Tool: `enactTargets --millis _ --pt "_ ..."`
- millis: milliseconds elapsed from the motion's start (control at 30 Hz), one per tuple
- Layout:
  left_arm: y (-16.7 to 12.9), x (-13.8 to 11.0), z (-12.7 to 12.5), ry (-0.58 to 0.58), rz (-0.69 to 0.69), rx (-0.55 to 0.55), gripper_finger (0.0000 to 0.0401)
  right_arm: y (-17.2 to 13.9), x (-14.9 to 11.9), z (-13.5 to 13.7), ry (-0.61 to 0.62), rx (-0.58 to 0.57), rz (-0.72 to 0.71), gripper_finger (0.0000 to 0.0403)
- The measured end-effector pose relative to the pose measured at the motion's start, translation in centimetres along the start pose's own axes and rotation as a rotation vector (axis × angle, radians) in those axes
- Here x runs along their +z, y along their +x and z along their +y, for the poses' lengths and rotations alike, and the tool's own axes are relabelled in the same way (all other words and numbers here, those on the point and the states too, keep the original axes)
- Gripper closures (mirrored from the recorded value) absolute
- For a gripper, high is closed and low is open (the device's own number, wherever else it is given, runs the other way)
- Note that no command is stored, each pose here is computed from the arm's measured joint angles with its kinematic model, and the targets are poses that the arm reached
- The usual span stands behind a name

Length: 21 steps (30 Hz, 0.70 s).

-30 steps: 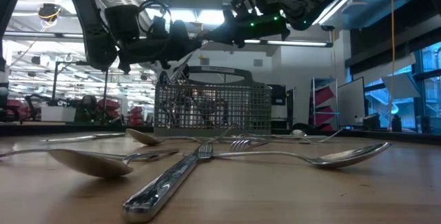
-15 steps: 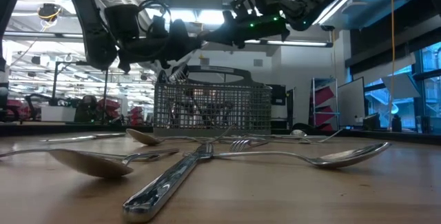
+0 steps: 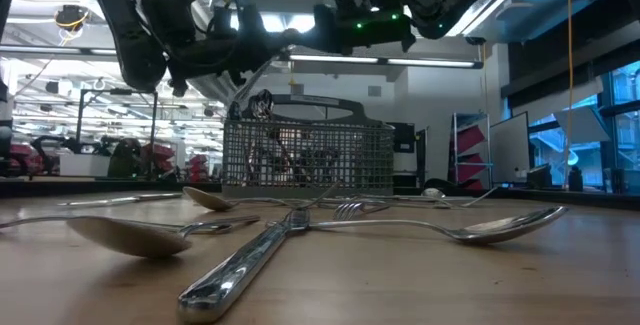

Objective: Sort silverware
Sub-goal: Put the silver spoon into the silverware rack

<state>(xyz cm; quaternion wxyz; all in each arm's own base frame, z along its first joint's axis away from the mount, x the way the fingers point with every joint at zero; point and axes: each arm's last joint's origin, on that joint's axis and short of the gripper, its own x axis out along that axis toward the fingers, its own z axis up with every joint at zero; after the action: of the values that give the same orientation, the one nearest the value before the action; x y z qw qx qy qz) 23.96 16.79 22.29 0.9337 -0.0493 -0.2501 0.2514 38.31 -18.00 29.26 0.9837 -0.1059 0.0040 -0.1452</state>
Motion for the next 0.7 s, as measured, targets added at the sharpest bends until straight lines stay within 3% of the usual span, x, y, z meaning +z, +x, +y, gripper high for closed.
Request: enactTargets --millis 433,700 --pt "0.0 0.1 0.0 0.004 0.002 -0.002 0.0323 -0.1 -0.3 0.0 -0.08 0.007 0.041 0.0401" --pt "-0.1 -1.8 0.5 -0.142 0.232 0.025 0.0319 0.1 -0.7 -0.8 -0.078 -0.051 0.126 0.0401"
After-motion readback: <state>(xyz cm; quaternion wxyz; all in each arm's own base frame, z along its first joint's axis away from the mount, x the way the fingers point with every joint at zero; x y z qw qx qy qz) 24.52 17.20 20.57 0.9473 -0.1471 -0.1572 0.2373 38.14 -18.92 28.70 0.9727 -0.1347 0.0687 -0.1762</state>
